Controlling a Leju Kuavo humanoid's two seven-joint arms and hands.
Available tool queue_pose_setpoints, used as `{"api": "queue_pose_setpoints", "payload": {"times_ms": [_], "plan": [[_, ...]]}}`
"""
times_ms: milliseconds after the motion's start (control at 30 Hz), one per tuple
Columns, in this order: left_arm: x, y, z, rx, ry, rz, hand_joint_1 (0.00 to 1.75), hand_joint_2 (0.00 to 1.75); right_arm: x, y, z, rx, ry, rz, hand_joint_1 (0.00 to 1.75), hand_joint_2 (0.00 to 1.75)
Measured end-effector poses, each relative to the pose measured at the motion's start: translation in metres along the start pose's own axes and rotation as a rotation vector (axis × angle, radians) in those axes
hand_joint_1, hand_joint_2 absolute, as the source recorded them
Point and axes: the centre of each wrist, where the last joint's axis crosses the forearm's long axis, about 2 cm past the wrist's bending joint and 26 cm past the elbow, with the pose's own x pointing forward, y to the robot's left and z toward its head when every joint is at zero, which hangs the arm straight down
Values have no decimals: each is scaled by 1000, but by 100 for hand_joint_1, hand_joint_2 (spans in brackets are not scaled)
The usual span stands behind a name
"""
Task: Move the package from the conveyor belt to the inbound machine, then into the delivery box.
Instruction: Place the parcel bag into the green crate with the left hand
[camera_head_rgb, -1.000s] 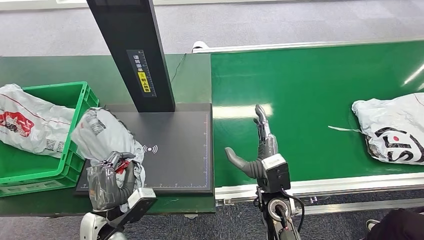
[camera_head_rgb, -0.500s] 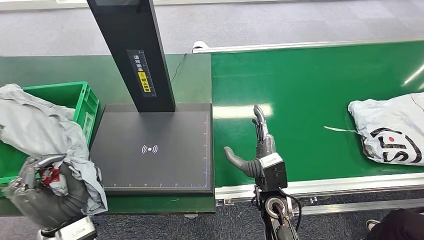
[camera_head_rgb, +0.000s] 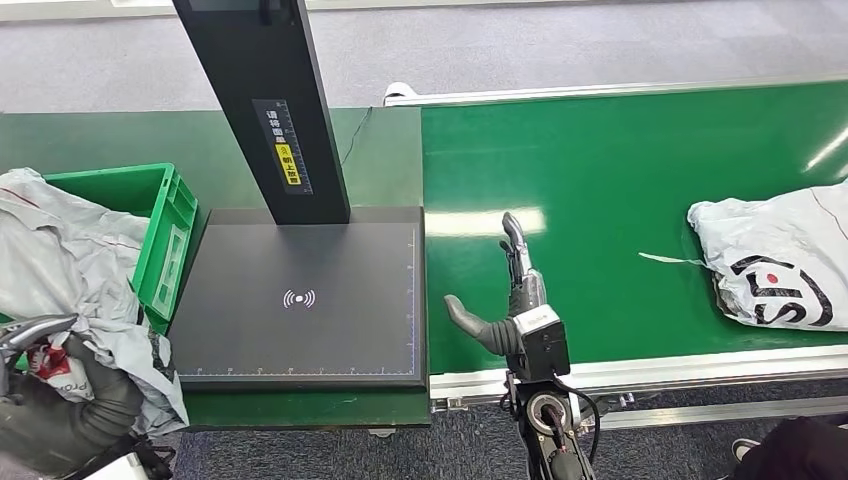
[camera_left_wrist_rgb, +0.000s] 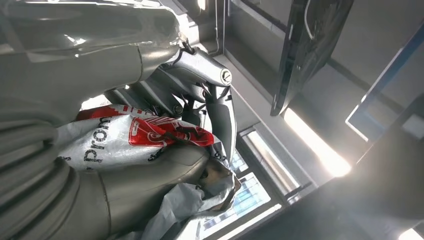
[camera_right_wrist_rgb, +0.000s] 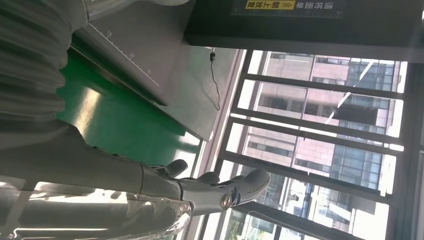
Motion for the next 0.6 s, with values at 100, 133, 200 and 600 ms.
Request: {"api": "queue_pose_setpoints", "payload": {"times_ms": [100,133,200,600], "plan": [[0,4,-9,48,-5,2,175,175,0,0,-2,1,-7,0,0,175],[-2,5,-13,69,-1,2,175,175,0,1,-3,1,-9,0,0,175],[-11,8,-21,114,14,-4,175,175,0,1,-4,0,-12,0,0,175],[-207,-26,-171,-186,302,-347,175,175,0,9,-8,34,-23,-21,0,175]]}}
